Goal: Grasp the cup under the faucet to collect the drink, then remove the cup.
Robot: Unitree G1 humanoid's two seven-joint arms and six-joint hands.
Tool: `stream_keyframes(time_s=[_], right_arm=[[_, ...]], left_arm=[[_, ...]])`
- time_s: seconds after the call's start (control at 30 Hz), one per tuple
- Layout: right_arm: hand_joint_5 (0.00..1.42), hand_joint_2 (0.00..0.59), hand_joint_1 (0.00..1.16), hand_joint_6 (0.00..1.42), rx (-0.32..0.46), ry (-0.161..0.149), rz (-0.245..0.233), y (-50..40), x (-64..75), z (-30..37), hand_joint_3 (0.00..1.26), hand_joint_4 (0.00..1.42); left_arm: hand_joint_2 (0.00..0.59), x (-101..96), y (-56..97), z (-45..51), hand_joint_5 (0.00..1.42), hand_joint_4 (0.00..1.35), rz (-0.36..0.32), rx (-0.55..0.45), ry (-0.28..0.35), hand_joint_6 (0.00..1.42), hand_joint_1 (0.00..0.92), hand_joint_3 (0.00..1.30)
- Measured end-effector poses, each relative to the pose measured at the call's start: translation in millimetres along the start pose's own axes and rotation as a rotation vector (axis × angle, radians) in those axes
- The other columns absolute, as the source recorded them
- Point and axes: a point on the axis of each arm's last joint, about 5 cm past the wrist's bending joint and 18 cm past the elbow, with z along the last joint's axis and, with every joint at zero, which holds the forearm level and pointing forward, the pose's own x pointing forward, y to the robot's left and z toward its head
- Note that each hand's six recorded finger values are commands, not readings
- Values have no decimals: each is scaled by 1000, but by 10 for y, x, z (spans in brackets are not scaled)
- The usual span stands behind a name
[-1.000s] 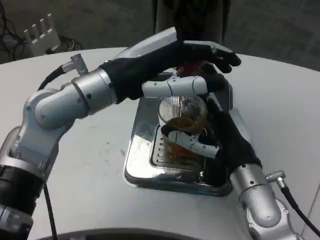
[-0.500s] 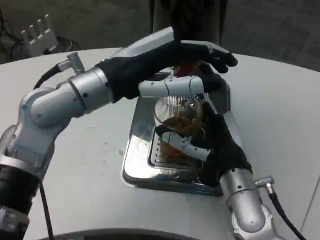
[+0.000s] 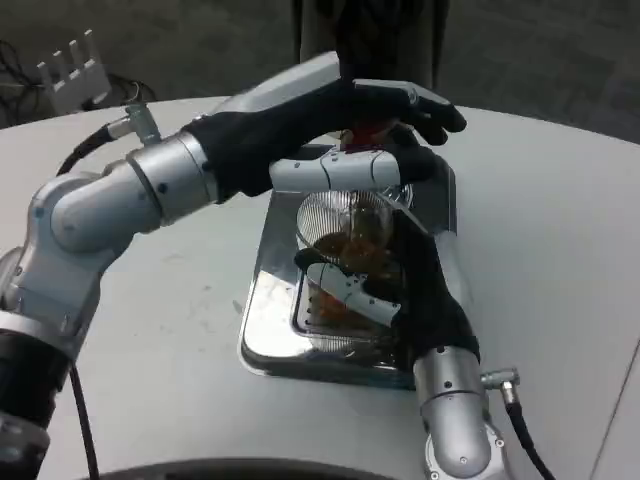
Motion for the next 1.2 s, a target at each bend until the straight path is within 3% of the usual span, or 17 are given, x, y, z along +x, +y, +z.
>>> stream_keyframes(time_s=[0.27,0.47,0.8,1.2], right_arm=[[338,207,752,97,4,-7,-6,21,-10,-19,364,386],[377,212,765,141,-11,-9,-61,41,-18,-26,384,418],[564,215,790,248,-11,-16,-100,63,-27,-22,534,624],[644,214,804,309,-7,-33,-126,79,-34,-6,594,693]], left_arm=[[131,-7,5,-2,351,304,-1,2,3,348,0,306],[120,-11,6,-1,344,295,0,5,0,346,0,289],[100,-62,-20,-18,316,227,17,-6,-6,339,0,251],[97,-168,-44,-53,324,213,82,-47,-16,349,0,251]])
